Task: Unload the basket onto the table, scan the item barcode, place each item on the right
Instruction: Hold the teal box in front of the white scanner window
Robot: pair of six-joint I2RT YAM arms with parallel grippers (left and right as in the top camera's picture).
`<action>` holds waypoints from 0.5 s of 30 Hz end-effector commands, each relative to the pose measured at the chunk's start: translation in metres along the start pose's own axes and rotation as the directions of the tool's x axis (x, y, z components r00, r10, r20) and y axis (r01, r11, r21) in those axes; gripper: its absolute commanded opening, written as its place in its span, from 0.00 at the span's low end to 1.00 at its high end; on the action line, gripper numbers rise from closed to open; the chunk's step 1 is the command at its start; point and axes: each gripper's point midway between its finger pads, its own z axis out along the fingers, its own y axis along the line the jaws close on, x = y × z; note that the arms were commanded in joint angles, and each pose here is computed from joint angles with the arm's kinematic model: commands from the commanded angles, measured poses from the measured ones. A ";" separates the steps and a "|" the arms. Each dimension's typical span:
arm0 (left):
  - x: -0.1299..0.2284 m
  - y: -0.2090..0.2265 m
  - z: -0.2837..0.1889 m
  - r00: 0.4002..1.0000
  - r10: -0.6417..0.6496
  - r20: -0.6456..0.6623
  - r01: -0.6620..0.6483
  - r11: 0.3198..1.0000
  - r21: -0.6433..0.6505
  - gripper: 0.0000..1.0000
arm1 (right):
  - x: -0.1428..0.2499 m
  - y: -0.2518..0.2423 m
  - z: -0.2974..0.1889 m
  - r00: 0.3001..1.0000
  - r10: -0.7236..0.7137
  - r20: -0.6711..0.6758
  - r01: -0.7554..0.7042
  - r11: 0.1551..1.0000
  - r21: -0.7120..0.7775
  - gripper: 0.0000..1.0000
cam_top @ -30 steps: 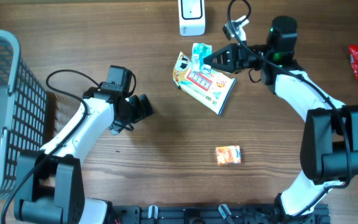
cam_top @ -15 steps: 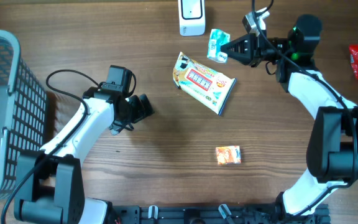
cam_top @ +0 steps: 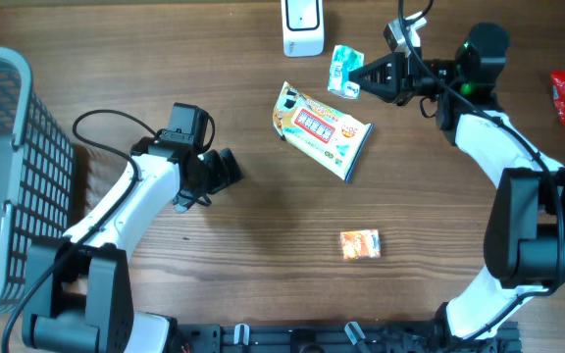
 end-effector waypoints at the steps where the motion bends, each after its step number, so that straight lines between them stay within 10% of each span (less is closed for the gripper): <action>1: -0.005 -0.001 -0.004 1.000 0.002 0.019 -0.002 1.000 0.002 1.00 | 0.009 0.001 0.001 0.997 -0.038 -0.063 0.037 0.999 -0.019 0.04; 11: -0.005 -0.001 -0.004 1.000 0.002 0.019 -0.002 1.000 0.002 1.00 | -0.058 -0.052 0.010 0.941 -0.112 0.320 0.028 0.966 0.257 0.05; 13: -0.005 -0.001 -0.004 1.000 0.002 0.020 -0.002 1.000 0.002 1.00 | -0.064 -0.097 -0.011 0.923 -0.120 0.365 -0.104 0.835 0.540 0.05; 15: -0.005 -0.001 -0.004 1.000 0.002 0.019 -0.002 1.000 0.002 1.00 | -0.065 -0.119 -0.044 0.911 -0.219 0.349 -0.190 0.529 0.827 0.05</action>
